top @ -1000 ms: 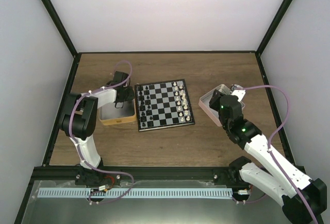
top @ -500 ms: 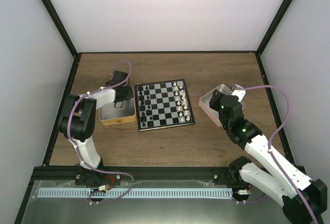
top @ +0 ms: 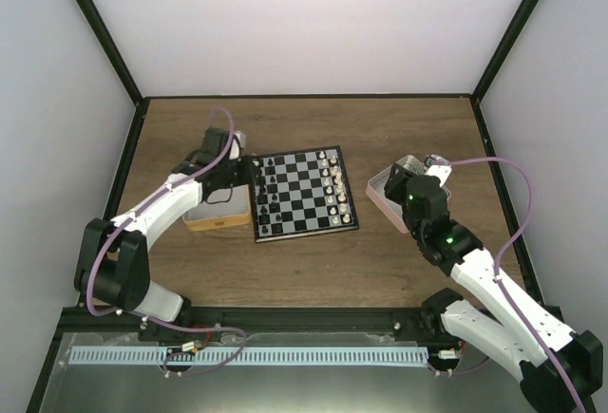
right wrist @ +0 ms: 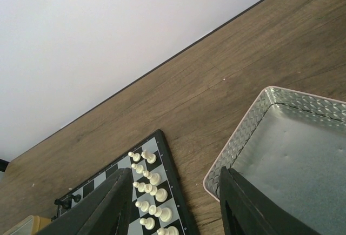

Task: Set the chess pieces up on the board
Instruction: Place the chess piece on the chessboard.

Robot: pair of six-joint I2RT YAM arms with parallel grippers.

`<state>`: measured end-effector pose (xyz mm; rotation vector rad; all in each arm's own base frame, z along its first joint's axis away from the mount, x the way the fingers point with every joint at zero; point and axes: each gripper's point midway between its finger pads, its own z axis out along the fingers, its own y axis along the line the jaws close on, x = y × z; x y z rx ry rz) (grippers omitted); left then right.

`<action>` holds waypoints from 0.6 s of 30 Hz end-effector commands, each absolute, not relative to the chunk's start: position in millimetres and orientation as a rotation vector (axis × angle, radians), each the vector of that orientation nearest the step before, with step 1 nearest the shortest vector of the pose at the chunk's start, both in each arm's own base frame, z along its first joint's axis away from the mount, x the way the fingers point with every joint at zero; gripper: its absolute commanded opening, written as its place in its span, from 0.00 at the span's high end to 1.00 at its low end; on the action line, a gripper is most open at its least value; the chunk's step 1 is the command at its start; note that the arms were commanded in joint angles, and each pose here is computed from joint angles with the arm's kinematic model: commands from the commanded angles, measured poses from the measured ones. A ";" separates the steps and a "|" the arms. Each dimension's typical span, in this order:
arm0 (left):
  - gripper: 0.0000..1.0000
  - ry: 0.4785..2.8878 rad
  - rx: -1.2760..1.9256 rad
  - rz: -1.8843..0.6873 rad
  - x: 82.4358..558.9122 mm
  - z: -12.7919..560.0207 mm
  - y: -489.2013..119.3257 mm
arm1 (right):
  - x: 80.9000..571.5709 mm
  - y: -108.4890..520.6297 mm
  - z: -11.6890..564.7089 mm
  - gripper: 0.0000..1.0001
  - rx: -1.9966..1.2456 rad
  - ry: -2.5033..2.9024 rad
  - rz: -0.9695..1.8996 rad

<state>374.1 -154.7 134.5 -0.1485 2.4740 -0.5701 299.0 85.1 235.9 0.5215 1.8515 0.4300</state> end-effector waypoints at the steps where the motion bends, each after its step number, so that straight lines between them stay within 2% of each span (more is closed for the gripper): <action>1: 0.87 2.500 0.028 -0.800 356.1 145.8 -210.4 | 300.0 85.4 247.9 0.54 0.535 1.811 0.463; 5: 0.87 2.571 0.142 -0.808 344.7 129.0 -246.9 | 299.6 85.3 246.6 0.55 0.540 1.813 0.466; 10: 0.87 2.671 0.269 -0.688 333.6 102.9 -276.2 | 298.2 82.8 247.1 0.54 0.540 1.811 0.454; 18: 0.87 2.840 0.380 -0.426 320.1 58.8 -276.5 | 298.1 82.9 243.7 0.54 0.544 1.816 0.453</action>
